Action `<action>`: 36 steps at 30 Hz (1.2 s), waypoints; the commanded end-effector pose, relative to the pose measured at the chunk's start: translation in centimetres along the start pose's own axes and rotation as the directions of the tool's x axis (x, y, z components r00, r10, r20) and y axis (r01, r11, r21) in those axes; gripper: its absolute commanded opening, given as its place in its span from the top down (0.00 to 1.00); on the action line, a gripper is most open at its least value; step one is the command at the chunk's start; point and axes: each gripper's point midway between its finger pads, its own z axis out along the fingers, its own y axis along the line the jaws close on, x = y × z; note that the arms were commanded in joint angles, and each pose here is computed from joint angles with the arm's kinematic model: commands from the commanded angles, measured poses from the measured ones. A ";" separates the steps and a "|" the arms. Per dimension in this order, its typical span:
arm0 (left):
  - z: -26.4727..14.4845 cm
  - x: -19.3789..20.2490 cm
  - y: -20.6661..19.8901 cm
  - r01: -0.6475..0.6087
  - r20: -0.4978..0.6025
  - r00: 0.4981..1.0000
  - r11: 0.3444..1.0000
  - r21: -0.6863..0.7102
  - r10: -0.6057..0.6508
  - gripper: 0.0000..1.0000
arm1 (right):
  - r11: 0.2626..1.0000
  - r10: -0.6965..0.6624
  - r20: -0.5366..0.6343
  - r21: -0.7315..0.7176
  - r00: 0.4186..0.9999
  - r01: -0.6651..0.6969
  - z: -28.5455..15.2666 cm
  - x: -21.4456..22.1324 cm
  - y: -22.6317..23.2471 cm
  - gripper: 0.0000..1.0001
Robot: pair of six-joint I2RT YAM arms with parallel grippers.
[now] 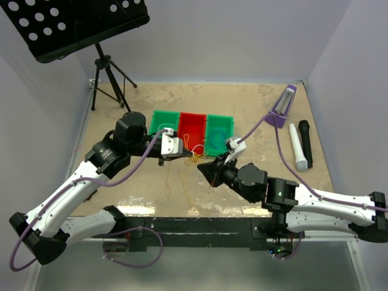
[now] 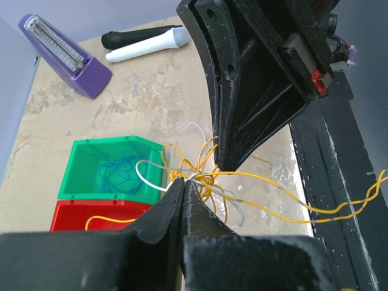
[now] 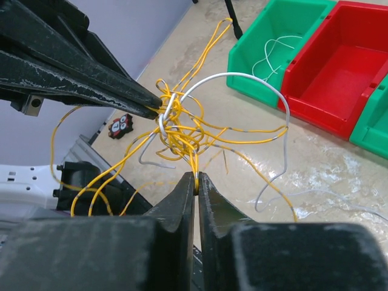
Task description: Untangle the cables
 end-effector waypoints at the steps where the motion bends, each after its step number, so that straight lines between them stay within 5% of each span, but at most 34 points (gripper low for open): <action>1: -0.4 -0.7 0.2 -0.055 0.013 0.998 0.998 -0.023 0.055 1.00 | 0.998 0.026 0.026 -0.062 0.999 -0.025 -0.5 -1.3 1.5 0.81; 3: -0.6 -0.4 0.1 -0.072 -0.002 0.997 0.997 -0.025 0.071 1.00 | 0.996 0.036 0.047 -0.078 0.998 -0.033 -1.3 -2.5 1.7 0.65; 8: -1.1 -0.5 -0.3 -0.093 -0.005 0.996 0.996 -0.015 0.093 1.00 | 0.992 0.035 0.101 -0.125 0.994 -0.022 -3.9 -5.2 1.8 0.48; 25: -1.9 -3.5 -1.4 -0.096 0.067 0.993 0.995 0.030 0.093 1.00 | 0.974 0.008 0.089 -0.228 0.996 0.012 -2.1 -4.4 4.8 0.62; 36: -2.1 -4.3 -1.8 -0.084 0.091 0.993 0.995 0.050 0.079 1.00 | 0.986 0.026 0.135 -0.166 0.991 -0.003 -1.7 -4.6 3.3 0.58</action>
